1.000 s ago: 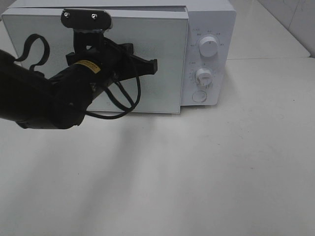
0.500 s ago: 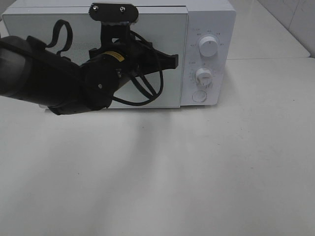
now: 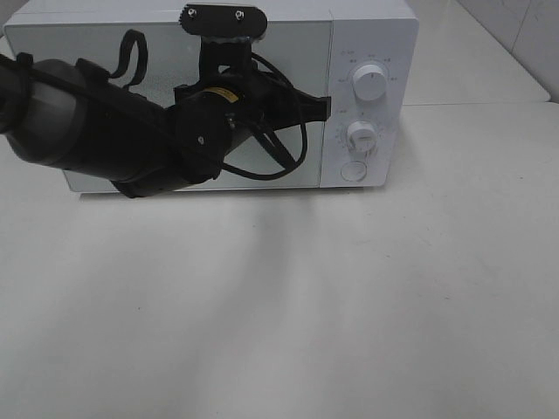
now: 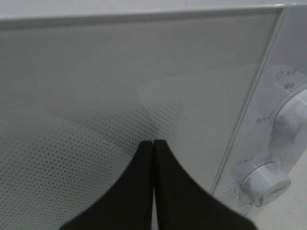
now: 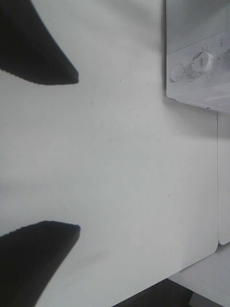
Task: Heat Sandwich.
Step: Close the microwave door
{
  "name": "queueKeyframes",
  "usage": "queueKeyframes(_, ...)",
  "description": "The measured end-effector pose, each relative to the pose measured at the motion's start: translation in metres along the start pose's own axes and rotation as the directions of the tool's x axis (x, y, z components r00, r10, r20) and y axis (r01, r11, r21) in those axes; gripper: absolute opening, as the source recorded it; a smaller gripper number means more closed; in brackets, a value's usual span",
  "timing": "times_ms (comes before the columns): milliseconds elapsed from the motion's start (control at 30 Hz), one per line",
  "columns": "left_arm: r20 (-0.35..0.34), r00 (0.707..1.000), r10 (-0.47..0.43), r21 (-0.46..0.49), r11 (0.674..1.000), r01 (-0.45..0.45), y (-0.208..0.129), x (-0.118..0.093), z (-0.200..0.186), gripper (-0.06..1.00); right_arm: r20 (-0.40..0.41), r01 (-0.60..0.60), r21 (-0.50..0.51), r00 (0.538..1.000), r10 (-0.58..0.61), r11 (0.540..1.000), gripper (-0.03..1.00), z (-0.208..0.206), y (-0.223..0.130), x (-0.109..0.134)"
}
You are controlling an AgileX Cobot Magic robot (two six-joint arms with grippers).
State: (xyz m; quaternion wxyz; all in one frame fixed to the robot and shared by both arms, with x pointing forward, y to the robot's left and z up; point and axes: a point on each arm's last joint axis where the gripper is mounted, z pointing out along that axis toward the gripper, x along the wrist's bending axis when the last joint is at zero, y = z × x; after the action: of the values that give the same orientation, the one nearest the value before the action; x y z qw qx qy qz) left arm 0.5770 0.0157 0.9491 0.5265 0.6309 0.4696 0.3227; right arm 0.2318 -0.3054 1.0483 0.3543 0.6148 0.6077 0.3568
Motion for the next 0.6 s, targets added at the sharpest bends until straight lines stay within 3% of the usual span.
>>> queueKeyframes(600,0.008,1.0,-0.017,0.045,0.999,0.016,-0.0006,0.0007,-0.0007,0.0,-0.001,0.0,0.0,1.0,0.0,1.0,0.76,0.0,0.0,0.0001)
